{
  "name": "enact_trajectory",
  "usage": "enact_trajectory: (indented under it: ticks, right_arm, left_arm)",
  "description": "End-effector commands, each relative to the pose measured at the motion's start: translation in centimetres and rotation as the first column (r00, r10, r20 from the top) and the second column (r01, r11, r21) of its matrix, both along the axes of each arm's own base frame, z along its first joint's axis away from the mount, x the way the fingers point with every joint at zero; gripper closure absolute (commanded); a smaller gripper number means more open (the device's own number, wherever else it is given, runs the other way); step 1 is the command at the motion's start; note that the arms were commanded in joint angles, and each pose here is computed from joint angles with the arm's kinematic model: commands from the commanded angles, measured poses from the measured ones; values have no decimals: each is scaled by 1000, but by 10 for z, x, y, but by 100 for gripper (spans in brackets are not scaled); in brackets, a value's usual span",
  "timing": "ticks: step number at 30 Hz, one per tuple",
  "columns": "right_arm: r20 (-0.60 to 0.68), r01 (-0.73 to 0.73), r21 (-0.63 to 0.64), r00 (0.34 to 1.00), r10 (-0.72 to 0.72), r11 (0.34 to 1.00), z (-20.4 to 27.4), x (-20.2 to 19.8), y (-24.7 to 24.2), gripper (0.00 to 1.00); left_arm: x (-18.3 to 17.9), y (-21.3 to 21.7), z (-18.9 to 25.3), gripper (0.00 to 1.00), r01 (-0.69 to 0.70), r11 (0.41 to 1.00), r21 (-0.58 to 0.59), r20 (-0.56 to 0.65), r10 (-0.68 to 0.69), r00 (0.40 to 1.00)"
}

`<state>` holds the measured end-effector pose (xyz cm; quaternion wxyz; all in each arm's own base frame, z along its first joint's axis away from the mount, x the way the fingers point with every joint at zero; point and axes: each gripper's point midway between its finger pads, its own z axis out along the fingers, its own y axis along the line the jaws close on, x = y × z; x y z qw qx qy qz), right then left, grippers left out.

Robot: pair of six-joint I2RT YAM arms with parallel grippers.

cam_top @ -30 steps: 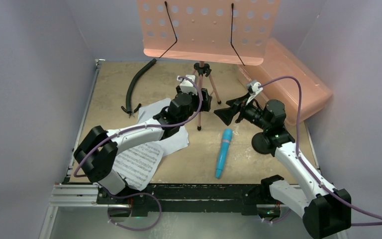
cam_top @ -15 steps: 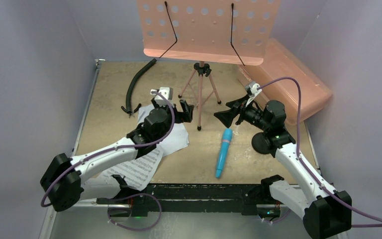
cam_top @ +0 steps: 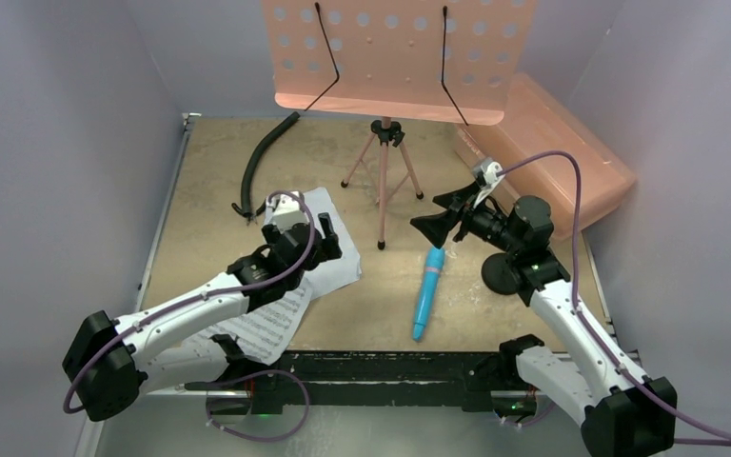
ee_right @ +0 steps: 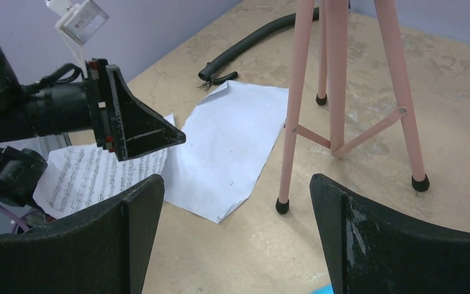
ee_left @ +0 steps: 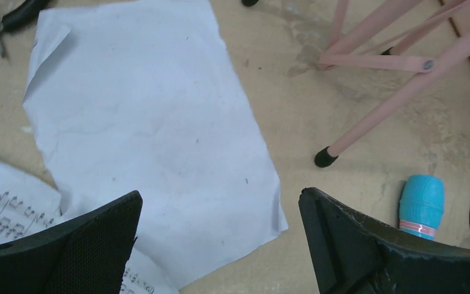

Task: Set up the instrument practice props

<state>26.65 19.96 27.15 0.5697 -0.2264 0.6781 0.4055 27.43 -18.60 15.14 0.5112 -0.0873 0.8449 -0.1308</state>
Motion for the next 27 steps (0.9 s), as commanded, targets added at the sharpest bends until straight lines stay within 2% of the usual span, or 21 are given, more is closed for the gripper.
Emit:
enact_trajectory:
  ticks: [1,4,9,12,16,19,24,27]
  right_arm:
    - [46,-39,-4,998,39,999,8,-10,2,8]
    - [65,-62,-7,996,62,998,10,-16,3,8]
    - [80,-83,-29,993,85,996,8,-19,4,6]
    - [90,-77,-64,992,83,995,4,-17,2,3]
    - [97,-50,-105,993,60,993,5,-12,-2,2]
    - [119,-43,-131,991,58,990,8,-9,-3,2]
    - [121,-32,-149,991,51,988,7,-5,-4,2]
    - [125,-36,-147,991,55,988,7,-5,-4,2]
  left_arm:
    - [-10,21,-4,1,-212,975,-69,-133,202,970]
    - [-20,32,-10,1,-294,954,-53,-207,278,938]
    - [-24,26,-11,0,-268,960,-80,-236,243,941]
    - [-29,27,-19,1,-301,949,-96,-287,264,921]
    - [-41,39,-38,5,-469,877,-103,-398,396,828]
    - [-48,40,-52,11,-530,847,-44,-466,452,761]
    - [-51,34,-66,12,-513,851,106,-534,485,693]
    - [-54,31,-77,16,-492,851,184,-564,501,656]
